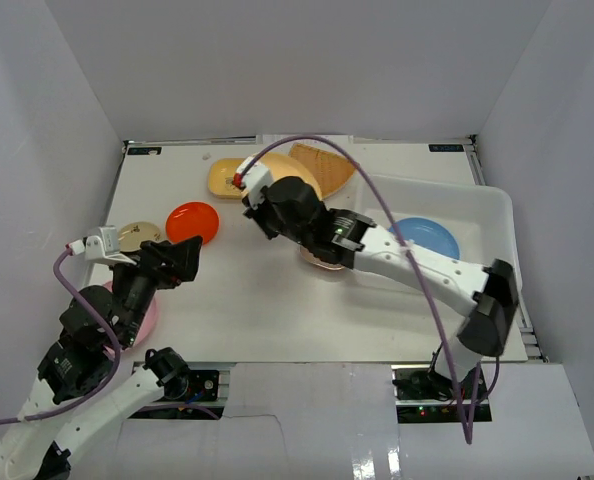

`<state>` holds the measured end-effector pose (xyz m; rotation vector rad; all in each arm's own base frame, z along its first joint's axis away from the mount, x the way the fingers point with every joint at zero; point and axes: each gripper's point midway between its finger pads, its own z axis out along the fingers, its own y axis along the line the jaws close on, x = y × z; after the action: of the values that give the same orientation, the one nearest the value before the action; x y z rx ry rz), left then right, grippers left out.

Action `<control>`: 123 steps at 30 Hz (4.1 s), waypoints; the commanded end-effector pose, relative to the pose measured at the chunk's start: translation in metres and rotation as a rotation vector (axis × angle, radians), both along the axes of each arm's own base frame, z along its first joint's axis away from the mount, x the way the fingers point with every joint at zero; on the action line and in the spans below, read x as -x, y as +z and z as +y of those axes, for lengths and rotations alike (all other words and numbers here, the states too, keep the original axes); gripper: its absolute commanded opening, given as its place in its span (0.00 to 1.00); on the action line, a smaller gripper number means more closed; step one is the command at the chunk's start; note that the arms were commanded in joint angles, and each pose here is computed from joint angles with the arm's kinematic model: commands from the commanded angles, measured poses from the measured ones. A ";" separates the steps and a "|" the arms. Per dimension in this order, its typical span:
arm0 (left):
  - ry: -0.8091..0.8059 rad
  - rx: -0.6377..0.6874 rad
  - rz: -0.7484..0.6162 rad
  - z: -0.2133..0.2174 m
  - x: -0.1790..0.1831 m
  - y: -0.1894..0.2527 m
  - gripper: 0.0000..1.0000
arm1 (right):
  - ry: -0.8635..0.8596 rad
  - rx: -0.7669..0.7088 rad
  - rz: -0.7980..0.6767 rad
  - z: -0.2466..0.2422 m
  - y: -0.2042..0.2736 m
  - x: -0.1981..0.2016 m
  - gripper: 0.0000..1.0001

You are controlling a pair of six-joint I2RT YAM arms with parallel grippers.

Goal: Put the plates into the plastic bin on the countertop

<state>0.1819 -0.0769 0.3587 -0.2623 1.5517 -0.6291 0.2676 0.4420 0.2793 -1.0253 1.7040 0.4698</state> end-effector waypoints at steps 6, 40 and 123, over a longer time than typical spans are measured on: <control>-0.149 -0.004 -0.078 -0.029 0.004 -0.017 0.98 | -0.677 -0.024 -0.025 -0.220 0.011 -0.067 0.08; -0.358 0.058 -0.285 -0.053 0.033 0.096 0.98 | -0.108 -0.356 0.478 0.059 -0.083 0.035 0.65; -0.281 -0.042 0.215 -0.127 -0.055 -0.055 0.98 | -1.097 -0.442 0.244 -0.406 -0.084 -0.056 0.08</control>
<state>0.2209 -0.1863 0.3293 -0.0279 1.7634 -0.7943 0.3342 0.0731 0.2253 0.3191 1.8727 0.2885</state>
